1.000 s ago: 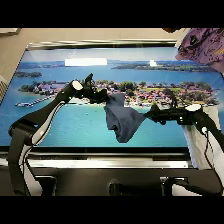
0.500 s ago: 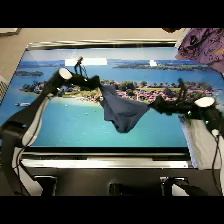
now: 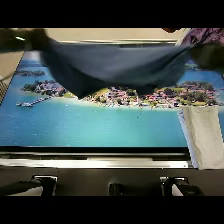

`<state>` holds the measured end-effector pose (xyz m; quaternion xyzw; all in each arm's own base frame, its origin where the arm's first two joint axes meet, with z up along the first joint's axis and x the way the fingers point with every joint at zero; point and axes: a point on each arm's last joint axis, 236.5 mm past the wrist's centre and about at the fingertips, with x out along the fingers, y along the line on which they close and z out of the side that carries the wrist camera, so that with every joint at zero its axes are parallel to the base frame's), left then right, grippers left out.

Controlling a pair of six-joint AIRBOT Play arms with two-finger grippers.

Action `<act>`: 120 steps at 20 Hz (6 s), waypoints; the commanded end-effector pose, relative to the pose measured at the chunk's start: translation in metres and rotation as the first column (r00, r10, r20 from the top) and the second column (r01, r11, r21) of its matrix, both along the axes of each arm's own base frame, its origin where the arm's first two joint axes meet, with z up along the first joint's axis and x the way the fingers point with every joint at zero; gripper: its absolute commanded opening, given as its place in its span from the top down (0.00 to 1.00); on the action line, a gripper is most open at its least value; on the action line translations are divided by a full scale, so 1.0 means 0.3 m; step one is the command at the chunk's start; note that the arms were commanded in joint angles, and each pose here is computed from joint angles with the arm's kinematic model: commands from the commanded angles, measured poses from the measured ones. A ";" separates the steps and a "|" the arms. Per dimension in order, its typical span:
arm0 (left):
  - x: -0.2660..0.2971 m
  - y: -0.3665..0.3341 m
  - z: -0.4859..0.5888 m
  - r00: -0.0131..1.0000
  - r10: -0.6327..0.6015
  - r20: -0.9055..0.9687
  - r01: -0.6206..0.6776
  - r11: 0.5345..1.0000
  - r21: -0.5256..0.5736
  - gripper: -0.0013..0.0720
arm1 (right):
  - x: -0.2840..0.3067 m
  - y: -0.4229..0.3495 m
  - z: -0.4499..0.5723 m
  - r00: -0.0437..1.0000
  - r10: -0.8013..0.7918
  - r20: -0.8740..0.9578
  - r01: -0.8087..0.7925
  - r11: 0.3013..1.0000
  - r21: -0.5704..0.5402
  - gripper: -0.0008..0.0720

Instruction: Fold the clothes and pants, and hang the long-sleeved shirts on hangers.

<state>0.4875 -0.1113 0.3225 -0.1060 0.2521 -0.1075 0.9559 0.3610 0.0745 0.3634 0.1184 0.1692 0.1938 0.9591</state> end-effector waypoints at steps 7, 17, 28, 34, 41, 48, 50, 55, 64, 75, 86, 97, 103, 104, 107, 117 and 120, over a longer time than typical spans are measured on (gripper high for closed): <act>-0.717 0.333 0.500 0.928 0.247 0.280 -0.251 0.968 -0.025 0.96 | -0.531 -0.069 0.398 0.919 -0.213 0.332 0.211 0.977 0.042 0.95; -0.272 0.289 -0.023 0.977 0.196 -0.082 -0.169 0.950 0.264 0.96 | -0.045 -0.079 -0.210 0.916 -0.136 -0.378 0.168 0.984 0.054 0.95; 0.225 0.249 -1.230 0.779 0.191 -0.597 -0.012 0.957 0.291 0.96 | 0.578 0.060 -1.273 0.713 -0.173 -0.679 0.290 0.955 0.062 0.95; 0.207 0.273 -1.265 0.746 0.205 -0.634 -0.011 0.955 0.296 0.38 | 0.568 0.080 -1.348 0.630 -0.154 -0.761 0.365 0.924 0.115 0.67; 0.065 0.596 -0.924 0.718 0.334 -0.611 -0.179 0.937 0.301 0.00 | 0.298 -0.252 -1.147 0.524 -0.080 -0.848 0.229 0.972 0.050 0.41; -0.410 0.832 -0.977 0.583 0.427 -0.691 -0.430 0.884 0.184 0.00 | -0.110 -0.254 -1.342 0.447 0.174 -0.877 0.249 0.918 0.309 0.44; -0.508 0.839 -1.027 0.543 0.438 -0.716 -0.457 0.870 0.186 0.00 | -0.128 -0.201 -1.397 0.466 0.217 -0.858 0.253 0.897 0.364 0.42; -0.567 0.821 -1.083 0.500 0.422 -0.756 -0.453 0.872 0.187 0.00 | -0.123 -0.153 -1.477 0.462 0.290 -0.838 0.277 0.850 0.447 0.42; -0.566 0.819 -1.083 0.488 0.431 -0.759 -0.481 0.858 0.178 0.00 | -0.099 -0.077 -1.532 0.458 0.341 -0.821 0.237 0.843 0.482 0.41; -0.696 0.753 -1.212 0.497 0.262 -0.827 -0.511 0.859 -0.035 0.00 | -0.083 0.023 -1.592 0.429 0.280 -0.859 0.199 0.898 0.393 0.89; -0.793 0.551 -1.342 0.609 0.003 -0.793 -0.473 0.804 -0.360 0.00 | -0.086 0.039 -1.512 0.455 0.304 -0.837 0.166 0.895 0.415 0.95; -0.787 0.426 -1.421 0.549 -0.098 -0.830 -0.396 0.844 -0.361 0.01 | -0.088 0.050 -1.487 0.460 0.322 -0.828 0.157 0.888 0.432 0.95; -0.774 0.397 -1.414 0.555 -0.118 -0.823 -0.379 0.845 -0.377 0.49 | -0.061 0.036 -1.422 0.519 0.287 -0.805 0.148 0.897 0.416 0.95; -0.773 0.393 -1.414 0.555 -0.121 -0.823 -0.375 0.847 -0.377 0.52 | -0.063 0.037 -1.417 0.520 0.289 -0.804 0.146 0.897 0.417 0.95; -0.757 0.376 -1.402 0.568 -0.135 -0.812 -0.360 0.846 -0.392 0.96 | -0.077 0.053 -1.403 0.506 0.316 -0.803 0.140 0.888 0.438 0.95; -0.298 0.393 -0.802 0.875 -0.052 -0.481 -0.136 0.928 -0.348 0.96 | 0.201 0.154 -0.795 0.796 0.286 -0.534 -0.142 0.945 0.295 0.95; -0.187 0.414 -0.356 0.975 0.007 -0.222 -0.068 0.961 -0.269 0.96 | 0.271 0.122 -0.399 0.925 0.190 -0.330 -0.156 0.980 0.128 0.95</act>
